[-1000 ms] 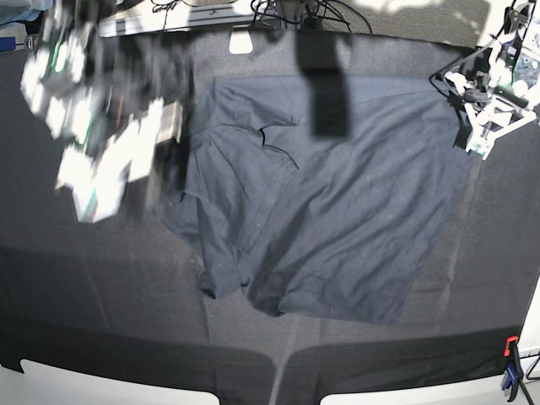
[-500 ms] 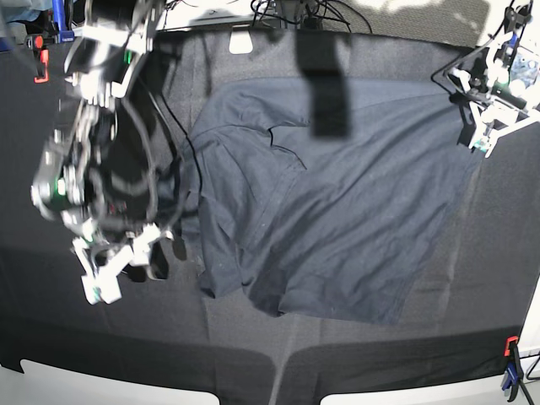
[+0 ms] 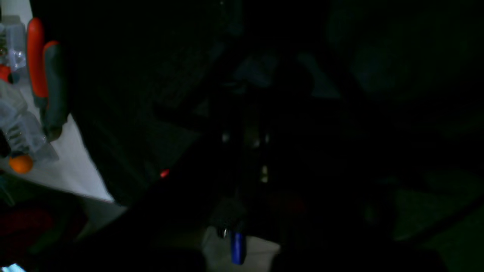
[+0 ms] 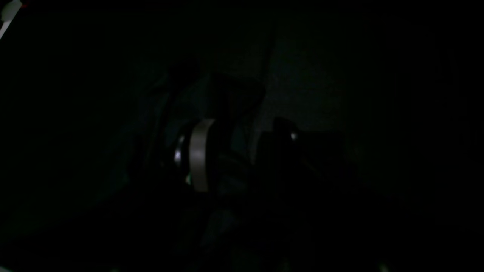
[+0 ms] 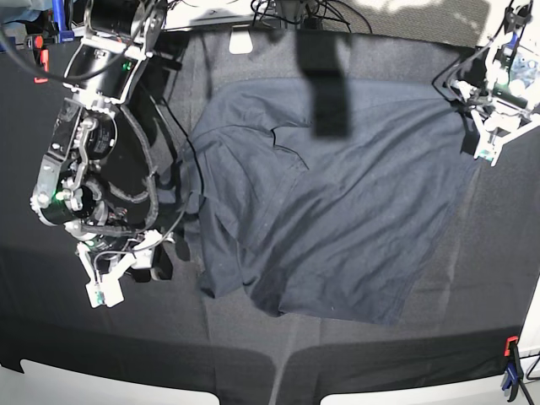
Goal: Layout the t-shirt on the table in an organized manner, then fold the t-shirt properly
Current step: 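Move both grippers down to grasp the shirt's hem corners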
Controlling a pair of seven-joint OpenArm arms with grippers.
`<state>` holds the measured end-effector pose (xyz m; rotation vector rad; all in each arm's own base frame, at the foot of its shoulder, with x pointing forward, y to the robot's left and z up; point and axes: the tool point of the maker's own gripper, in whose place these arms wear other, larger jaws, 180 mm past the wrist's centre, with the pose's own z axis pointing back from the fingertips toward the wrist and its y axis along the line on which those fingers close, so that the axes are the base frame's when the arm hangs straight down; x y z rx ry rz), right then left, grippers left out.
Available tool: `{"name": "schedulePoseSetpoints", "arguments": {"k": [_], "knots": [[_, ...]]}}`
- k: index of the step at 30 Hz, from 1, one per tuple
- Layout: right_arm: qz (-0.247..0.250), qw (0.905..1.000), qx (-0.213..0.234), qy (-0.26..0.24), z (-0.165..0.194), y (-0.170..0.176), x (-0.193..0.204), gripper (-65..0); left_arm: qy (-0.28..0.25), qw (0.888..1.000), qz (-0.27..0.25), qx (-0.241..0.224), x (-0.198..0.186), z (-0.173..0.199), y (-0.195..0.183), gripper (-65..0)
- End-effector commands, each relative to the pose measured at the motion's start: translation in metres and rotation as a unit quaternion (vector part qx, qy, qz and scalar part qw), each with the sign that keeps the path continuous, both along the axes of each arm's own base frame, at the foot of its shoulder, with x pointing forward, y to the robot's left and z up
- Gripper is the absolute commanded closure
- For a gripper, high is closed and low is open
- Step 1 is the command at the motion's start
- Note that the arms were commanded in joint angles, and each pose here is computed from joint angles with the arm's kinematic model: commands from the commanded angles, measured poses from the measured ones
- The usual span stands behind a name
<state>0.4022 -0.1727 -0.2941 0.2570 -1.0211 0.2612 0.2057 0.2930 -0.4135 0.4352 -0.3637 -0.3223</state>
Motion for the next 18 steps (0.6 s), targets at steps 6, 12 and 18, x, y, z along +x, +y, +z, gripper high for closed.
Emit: {"name": "schedulePoseSetpoints", "arguments": {"k": [6,12,18], "knots": [[0.001,0.9995,0.006,-0.032,0.0206,-0.0002,0.0090,-23.7,-0.017,1.000,0.011,0.024,0.0063,0.0111,0.0121,0.0],[0.001,0.9995,0.005,-0.030,0.0202,-0.0002,0.0088,-23.7,-0.024,0.998,0.004,0.052,0.0090,0.0159,0.0185,0.0],[0.002,0.9995,0.005,-0.031,0.0203,-0.0001,0.0088,-23.8,-0.025,0.998,0.003,0.052,0.0095,0.0162,0.0185,-36.6]]}}
